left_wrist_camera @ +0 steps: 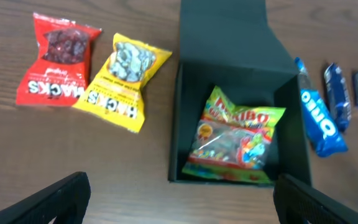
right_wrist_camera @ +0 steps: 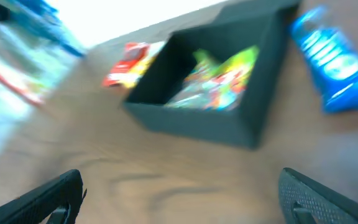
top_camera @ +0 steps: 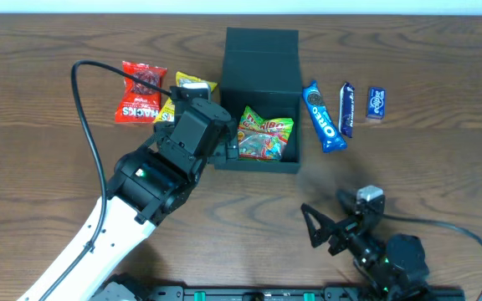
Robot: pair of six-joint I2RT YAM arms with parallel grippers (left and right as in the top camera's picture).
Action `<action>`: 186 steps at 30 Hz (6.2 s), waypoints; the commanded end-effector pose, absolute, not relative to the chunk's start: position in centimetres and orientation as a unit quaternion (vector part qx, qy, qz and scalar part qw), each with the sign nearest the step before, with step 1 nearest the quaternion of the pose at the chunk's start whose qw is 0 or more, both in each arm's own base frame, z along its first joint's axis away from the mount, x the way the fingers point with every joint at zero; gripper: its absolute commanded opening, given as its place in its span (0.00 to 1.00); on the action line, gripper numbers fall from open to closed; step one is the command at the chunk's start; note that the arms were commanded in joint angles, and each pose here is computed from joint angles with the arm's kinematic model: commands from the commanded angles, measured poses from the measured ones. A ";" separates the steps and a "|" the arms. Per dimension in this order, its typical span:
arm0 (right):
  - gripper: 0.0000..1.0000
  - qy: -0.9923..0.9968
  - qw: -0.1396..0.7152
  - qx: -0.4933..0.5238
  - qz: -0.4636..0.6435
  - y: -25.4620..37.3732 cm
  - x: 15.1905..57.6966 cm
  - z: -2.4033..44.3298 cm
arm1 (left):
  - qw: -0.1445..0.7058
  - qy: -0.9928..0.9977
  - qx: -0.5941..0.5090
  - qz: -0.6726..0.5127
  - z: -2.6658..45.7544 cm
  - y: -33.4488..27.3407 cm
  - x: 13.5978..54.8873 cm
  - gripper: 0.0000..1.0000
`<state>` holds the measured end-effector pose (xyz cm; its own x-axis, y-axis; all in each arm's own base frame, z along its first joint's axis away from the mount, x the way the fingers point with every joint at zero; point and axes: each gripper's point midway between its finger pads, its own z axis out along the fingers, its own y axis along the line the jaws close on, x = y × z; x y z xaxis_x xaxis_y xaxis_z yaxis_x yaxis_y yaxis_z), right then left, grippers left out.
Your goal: Pack container
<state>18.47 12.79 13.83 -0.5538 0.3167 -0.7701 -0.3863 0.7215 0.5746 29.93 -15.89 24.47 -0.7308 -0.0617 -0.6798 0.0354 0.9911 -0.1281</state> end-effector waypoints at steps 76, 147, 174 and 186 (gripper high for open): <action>0.01 0.963 0.221 -0.111 0.110 22.2 38.4 3.4 | 0.294 0.942 -0.072 -0.144 25.3 -7.2 27.3 0.95; 0.27 0.984 0.169 -0.047 -0.005 6.5 40.0 7.9 | 0.287 0.945 -0.074 -0.137 24.8 -7.1 27.6 0.95; 0.30 0.990 0.112 -0.091 -0.007 7.2 40.7 -0.1 | 0.287 0.945 -0.074 -0.137 24.8 -7.1 27.6 0.95; 0.12 0.987 0.135 -0.073 0.050 9.2 41.6 3.2 | 0.287 0.945 -0.074 -0.137 24.8 -7.1 27.6 0.95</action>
